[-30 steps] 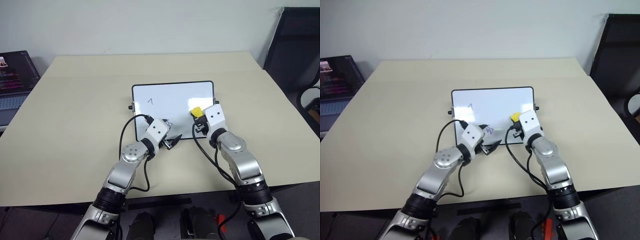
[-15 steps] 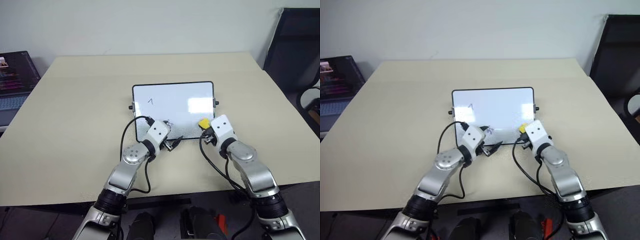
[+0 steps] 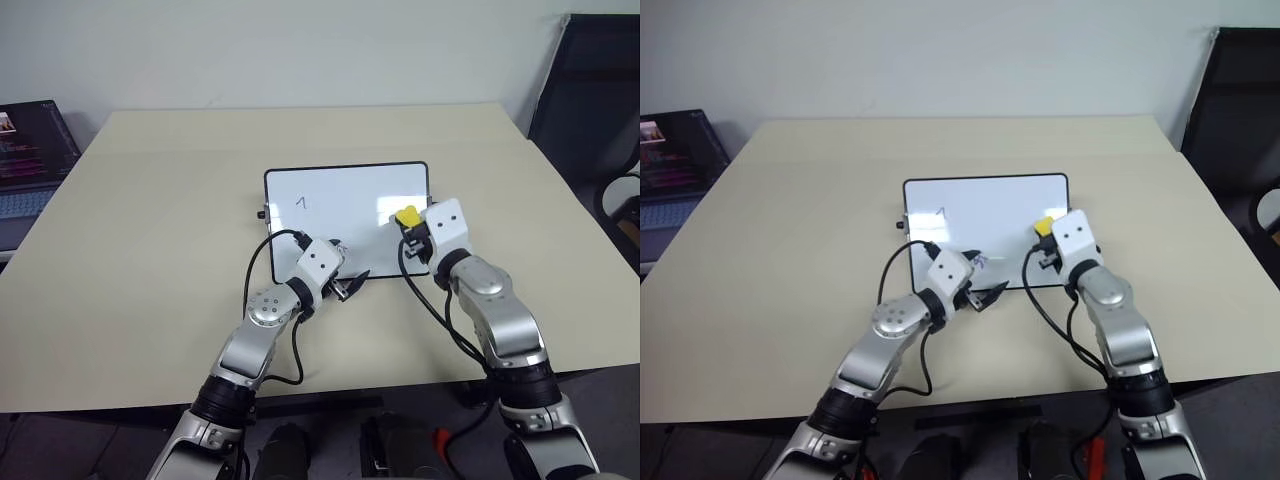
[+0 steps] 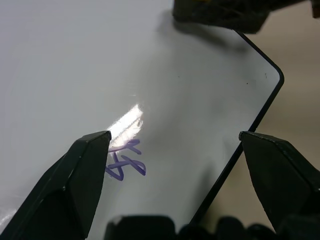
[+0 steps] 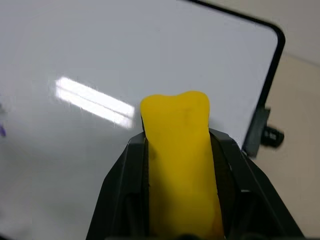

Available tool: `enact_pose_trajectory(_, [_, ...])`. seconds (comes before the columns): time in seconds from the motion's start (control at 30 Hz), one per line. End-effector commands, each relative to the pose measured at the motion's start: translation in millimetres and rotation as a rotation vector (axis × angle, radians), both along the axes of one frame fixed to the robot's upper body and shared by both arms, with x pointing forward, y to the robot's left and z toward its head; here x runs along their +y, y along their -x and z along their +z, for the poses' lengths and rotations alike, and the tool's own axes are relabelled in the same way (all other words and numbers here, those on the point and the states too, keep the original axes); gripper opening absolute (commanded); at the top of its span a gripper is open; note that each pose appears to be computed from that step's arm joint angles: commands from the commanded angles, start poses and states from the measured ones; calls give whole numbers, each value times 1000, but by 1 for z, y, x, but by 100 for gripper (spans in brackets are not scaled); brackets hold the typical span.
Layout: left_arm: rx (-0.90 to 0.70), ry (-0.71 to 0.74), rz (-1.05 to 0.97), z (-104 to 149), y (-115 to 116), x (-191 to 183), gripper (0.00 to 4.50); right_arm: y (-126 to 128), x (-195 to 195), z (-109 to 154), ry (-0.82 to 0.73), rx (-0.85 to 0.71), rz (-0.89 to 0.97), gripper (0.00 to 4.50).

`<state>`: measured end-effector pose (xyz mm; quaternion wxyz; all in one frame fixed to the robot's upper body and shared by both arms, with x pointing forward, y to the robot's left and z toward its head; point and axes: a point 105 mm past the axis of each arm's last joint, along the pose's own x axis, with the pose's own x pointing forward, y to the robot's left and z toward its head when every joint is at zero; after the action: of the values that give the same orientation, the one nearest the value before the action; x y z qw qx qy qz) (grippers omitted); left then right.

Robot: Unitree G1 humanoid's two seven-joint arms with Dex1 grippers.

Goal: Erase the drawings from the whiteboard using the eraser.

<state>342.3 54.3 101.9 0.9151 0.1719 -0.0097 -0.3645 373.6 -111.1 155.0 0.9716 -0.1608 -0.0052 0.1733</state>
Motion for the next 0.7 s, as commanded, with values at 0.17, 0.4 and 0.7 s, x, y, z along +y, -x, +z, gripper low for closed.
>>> enact_pose_trajectory(0.17, [-41,1,7,10,1,2,450,6,-5,-14,38,34,2,125])
enact_pose_trajectory(0.4, [-32,15,50,9,12,10,450,28,-18,-35,81,105,2,125])
enact_pose_trajectory(0.7, [-87,58,293,13,17,40,450,20,-8,-15,16,23,24,125])
